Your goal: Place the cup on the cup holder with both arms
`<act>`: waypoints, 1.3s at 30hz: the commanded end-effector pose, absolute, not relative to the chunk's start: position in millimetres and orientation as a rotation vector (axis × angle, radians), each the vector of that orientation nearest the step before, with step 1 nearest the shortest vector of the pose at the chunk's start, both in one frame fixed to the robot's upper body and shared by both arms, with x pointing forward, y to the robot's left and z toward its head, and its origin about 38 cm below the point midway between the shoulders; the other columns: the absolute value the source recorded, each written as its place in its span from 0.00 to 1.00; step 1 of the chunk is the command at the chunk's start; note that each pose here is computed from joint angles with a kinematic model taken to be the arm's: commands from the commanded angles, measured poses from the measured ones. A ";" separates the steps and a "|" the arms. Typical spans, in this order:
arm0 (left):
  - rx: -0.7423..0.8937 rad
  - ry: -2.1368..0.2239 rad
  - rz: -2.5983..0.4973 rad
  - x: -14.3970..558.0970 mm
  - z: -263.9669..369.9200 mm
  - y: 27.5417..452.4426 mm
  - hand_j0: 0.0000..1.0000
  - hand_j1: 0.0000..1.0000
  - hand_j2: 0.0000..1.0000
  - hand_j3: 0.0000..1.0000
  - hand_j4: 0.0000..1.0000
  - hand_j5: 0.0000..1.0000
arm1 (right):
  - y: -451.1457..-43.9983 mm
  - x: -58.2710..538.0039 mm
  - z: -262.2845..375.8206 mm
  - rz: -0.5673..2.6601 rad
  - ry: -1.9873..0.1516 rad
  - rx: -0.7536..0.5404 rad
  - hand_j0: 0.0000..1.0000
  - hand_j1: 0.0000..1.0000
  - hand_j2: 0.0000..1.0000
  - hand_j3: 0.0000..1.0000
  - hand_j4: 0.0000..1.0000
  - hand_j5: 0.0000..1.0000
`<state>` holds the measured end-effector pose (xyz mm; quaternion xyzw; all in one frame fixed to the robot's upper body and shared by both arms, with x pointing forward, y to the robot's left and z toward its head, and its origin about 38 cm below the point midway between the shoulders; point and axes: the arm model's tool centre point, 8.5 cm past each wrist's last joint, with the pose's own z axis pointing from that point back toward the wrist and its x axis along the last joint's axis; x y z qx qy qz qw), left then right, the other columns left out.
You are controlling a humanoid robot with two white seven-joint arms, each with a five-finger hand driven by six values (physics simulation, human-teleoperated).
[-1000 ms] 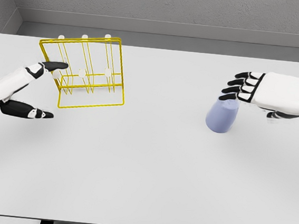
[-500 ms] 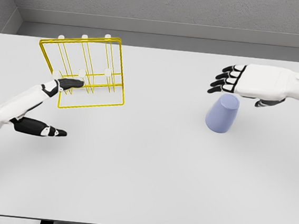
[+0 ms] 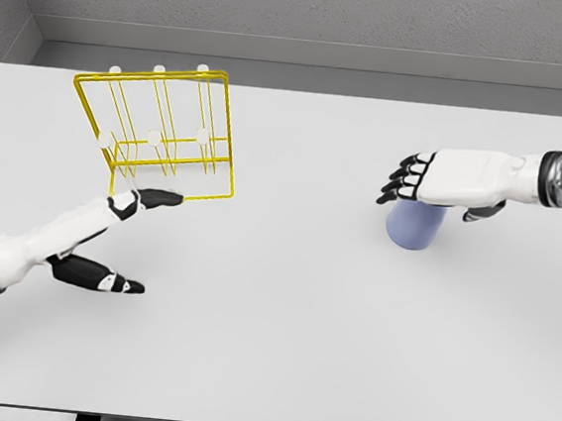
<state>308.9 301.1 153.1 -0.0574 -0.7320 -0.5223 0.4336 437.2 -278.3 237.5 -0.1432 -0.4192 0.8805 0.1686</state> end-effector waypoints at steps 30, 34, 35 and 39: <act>-0.471 -1.765 -0.953 291.5 145.5 294.1 1.00 1.00 1.00 1.00 1.00 1.00 | -273.9 453.8 220.1 2.506 -1.130 -0.403 0.79 0.79 0.79 0.79 0.79 0.79; -0.489 -1.775 -0.923 292.6 148.6 293.3 1.00 1.00 1.00 1.00 1.00 1.00 | -273.7 452.5 215.3 2.513 -1.116 -0.389 0.76 0.76 0.76 0.76 0.76 0.76; -0.492 -1.777 -0.915 293.1 148.4 292.9 1.00 1.00 1.00 1.00 1.00 1.00 | -273.8 452.4 215.2 2.514 -1.114 -0.389 0.75 0.75 0.75 0.75 0.75 0.75; -0.497 -1.778 -0.910 292.7 148.9 292.6 1.00 1.00 1.00 1.00 1.00 1.00 | -273.9 452.3 214.7 2.516 -1.112 -0.389 0.71 0.71 0.71 0.71 0.71 0.71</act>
